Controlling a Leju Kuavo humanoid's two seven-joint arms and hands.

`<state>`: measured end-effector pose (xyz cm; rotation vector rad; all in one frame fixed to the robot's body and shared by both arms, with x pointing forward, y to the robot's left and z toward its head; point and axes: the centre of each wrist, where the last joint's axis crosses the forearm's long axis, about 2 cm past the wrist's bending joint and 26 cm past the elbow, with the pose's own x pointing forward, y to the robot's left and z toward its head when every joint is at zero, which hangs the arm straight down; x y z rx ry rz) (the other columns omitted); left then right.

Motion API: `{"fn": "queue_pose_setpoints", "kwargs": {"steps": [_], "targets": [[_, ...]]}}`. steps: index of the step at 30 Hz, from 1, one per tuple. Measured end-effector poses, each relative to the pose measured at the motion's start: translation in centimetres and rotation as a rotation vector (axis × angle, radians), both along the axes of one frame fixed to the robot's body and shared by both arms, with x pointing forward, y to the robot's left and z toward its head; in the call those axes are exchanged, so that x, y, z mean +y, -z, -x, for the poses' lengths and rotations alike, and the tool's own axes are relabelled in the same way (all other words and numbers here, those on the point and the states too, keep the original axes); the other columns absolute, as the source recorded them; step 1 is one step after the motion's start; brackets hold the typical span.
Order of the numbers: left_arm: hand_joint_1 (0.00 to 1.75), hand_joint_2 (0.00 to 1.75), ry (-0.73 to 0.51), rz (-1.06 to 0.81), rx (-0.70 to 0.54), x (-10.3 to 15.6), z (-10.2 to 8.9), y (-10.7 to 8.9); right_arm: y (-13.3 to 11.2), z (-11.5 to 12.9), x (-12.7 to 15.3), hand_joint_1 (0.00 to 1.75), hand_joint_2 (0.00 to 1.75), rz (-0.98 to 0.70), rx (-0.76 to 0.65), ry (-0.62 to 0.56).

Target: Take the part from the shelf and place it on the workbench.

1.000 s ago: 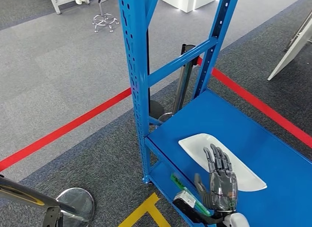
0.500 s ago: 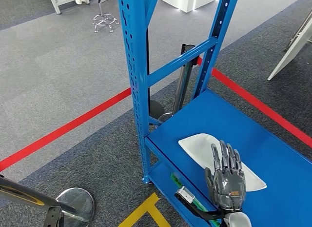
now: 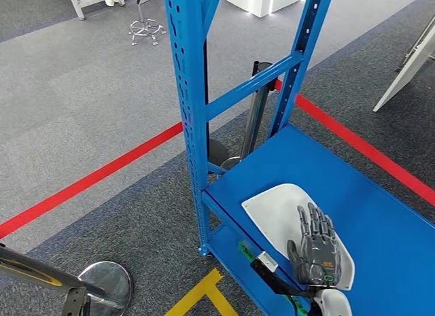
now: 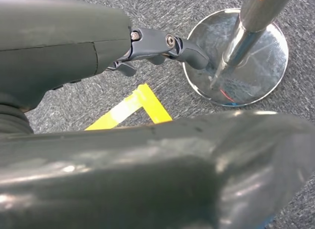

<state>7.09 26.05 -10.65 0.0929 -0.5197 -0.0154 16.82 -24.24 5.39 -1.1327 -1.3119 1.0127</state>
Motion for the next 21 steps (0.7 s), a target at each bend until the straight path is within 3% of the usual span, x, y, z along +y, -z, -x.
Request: {"fn": "queue_pose_setpoints", "kwargs": {"steps": [21], "targets": [[0.00,0.00,0.003,0.000,-0.004,0.00,-0.25,-0.04,0.49,-0.96,-0.74,0.00,1.75,0.003,-0.014,-0.017]]}}
